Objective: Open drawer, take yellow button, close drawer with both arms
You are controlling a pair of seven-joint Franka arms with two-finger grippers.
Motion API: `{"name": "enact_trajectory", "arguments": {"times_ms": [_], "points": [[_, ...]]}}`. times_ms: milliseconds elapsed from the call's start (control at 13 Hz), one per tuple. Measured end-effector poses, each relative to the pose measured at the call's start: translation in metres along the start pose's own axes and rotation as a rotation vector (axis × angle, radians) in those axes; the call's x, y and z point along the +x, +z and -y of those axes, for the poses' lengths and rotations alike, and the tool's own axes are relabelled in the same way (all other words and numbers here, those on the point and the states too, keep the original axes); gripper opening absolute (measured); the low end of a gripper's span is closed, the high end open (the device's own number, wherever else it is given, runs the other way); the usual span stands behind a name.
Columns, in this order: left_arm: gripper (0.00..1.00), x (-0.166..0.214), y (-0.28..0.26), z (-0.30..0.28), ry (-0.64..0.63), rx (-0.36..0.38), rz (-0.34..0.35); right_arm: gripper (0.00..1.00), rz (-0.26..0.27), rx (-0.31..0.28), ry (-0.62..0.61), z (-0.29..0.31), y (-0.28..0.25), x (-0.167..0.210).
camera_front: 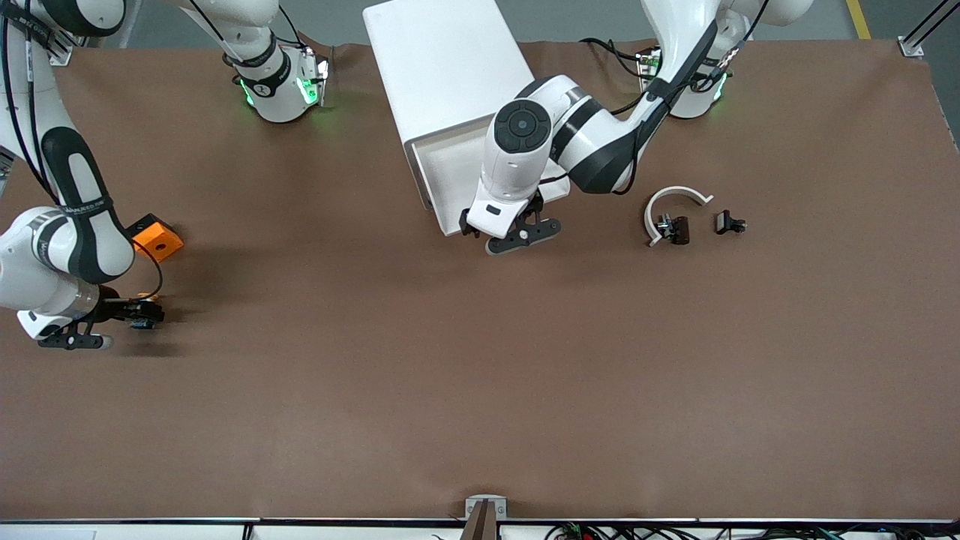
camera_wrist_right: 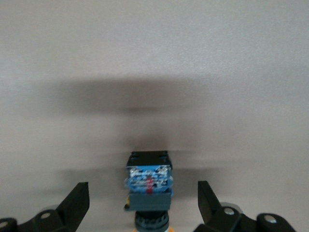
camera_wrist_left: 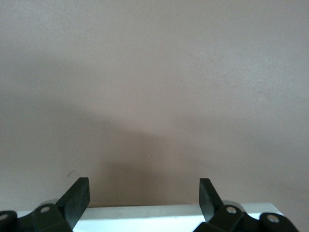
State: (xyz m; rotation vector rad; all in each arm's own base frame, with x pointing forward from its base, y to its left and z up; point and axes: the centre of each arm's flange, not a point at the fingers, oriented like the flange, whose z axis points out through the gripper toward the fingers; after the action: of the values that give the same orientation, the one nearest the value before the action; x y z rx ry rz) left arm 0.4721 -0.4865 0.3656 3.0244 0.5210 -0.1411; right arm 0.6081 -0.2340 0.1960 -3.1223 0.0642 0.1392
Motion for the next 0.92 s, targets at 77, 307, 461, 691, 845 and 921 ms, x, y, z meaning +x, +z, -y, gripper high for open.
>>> {"name": "enact_trajectory", "arguments": {"times_ms": [77,307,461,691,845,921], "points": [[1.0,-0.002,0.0,-0.001,-0.001,0.001,0.0,1.0,0.019,0.006,0.01,0.002,-0.011,0.005],[1.0,-0.014,0.003,-0.006,-0.015,0.006,0.003,1.0,0.026,0.01,0.029,0.003,-0.039,0.018],[1.0,-0.024,0.005,-0.01,-0.022,0.01,0.005,1.0,0.031,0.011,0.025,0.007,-0.067,0.022],[1.0,-0.034,0.008,-0.012,-0.03,0.027,0.011,1.0,0.019,0.004,0.015,0.021,-0.157,0.023],[1.0,-0.04,0.012,-0.014,-0.04,0.034,0.014,1.0,0.019,0.01,0.013,0.04,-0.224,0.017],[1.0,-0.047,0.014,-0.016,-0.044,0.037,0.016,1.0,0.025,0.011,0.021,0.055,-0.252,0.013]]}}
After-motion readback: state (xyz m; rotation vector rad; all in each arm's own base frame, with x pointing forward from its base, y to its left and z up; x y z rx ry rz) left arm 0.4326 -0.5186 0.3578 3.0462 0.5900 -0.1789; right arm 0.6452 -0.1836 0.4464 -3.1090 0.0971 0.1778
